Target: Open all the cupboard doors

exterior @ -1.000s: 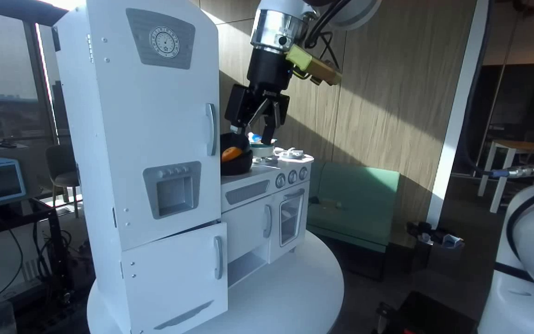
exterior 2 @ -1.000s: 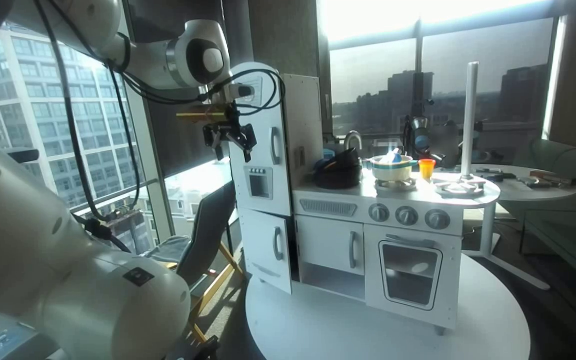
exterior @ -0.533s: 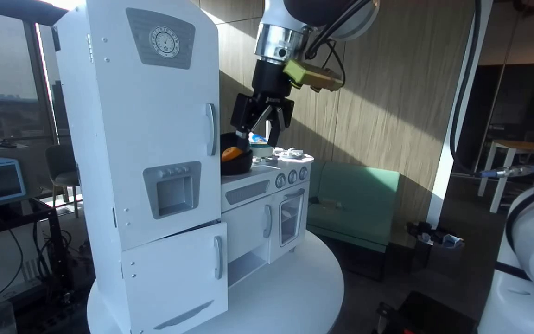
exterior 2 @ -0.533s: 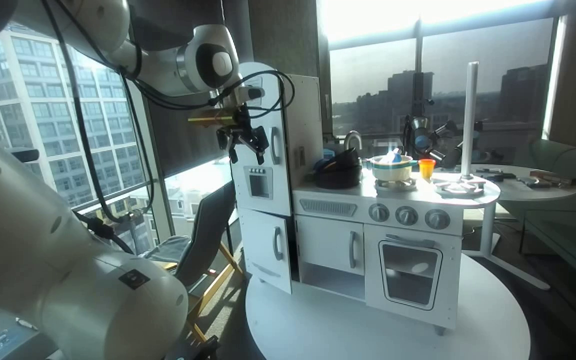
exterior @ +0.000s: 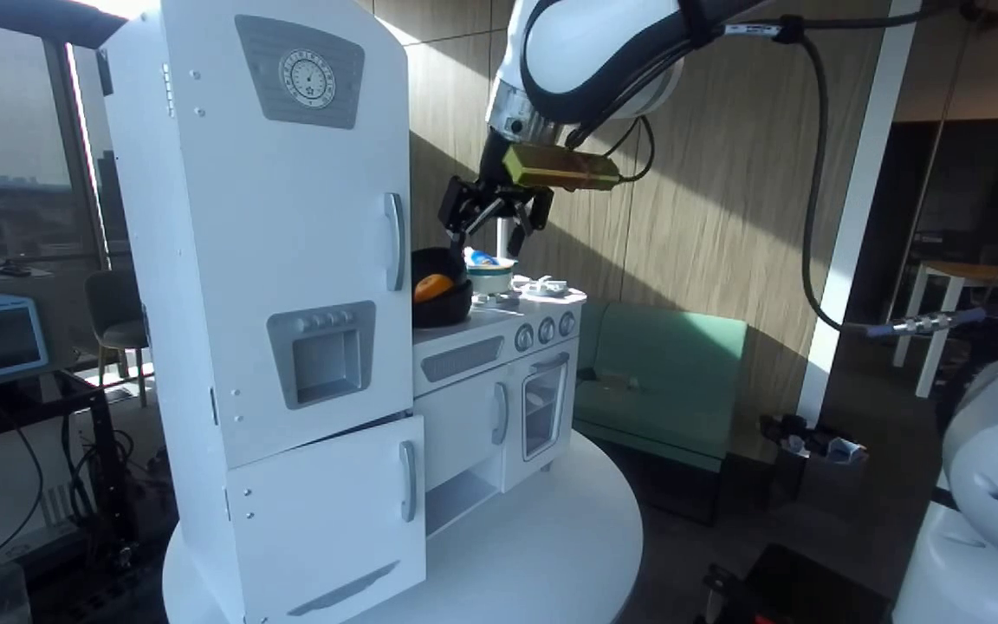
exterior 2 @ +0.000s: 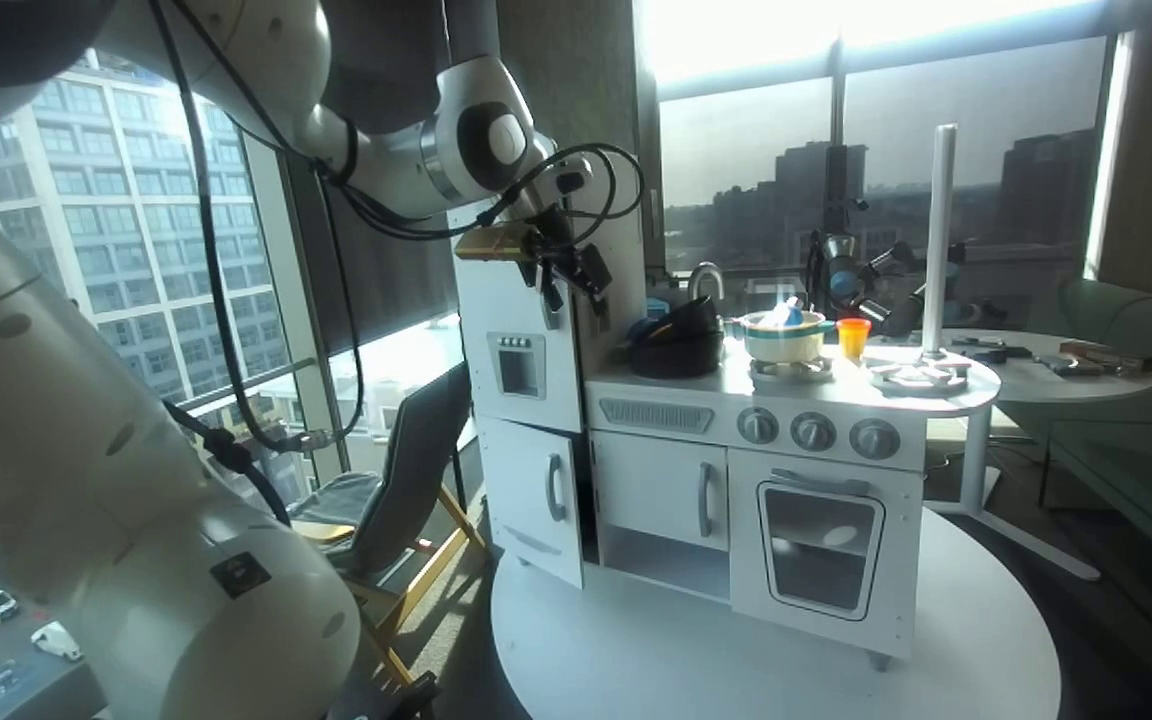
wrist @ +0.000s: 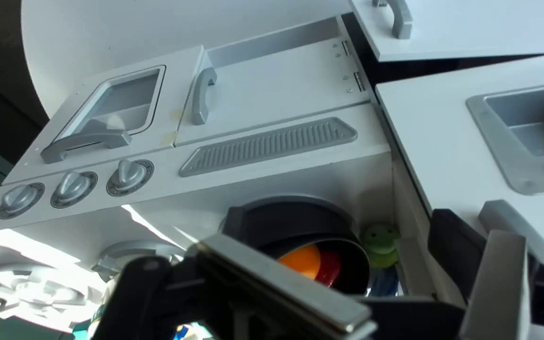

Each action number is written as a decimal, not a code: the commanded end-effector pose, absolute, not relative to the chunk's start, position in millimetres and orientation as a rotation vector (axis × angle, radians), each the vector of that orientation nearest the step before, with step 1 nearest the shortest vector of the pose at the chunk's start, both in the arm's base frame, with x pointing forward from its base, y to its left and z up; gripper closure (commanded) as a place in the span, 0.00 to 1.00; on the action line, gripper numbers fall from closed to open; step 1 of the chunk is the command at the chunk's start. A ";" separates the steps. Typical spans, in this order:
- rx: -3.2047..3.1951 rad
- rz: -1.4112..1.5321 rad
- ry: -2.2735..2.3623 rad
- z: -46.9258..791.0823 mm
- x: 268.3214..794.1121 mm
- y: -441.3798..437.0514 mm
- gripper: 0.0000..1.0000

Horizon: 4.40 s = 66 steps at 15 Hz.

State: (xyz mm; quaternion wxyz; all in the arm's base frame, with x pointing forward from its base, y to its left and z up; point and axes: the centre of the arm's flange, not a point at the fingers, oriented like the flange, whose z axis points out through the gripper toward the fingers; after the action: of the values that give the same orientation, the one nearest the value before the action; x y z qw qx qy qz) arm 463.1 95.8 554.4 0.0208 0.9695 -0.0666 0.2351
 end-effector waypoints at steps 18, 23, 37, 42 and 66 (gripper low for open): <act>3.162 1.574 -0.444 619.7 531.0 59.0 0.00; 3.268 1.363 -0.421 628.6 500.6 35.6 0.00; 3.304 1.391 -0.080 606.4 479.3 61.9 0.00; 3.302 1.440 0.037 610.2 480.0 69.2 0.00; 3.364 1.158 -0.086 617.9 479.4 89.4 0.00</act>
State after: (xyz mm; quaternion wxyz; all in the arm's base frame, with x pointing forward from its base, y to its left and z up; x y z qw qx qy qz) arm 497.1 90.5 598.7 -0.1791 0.9194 -0.0204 0.3497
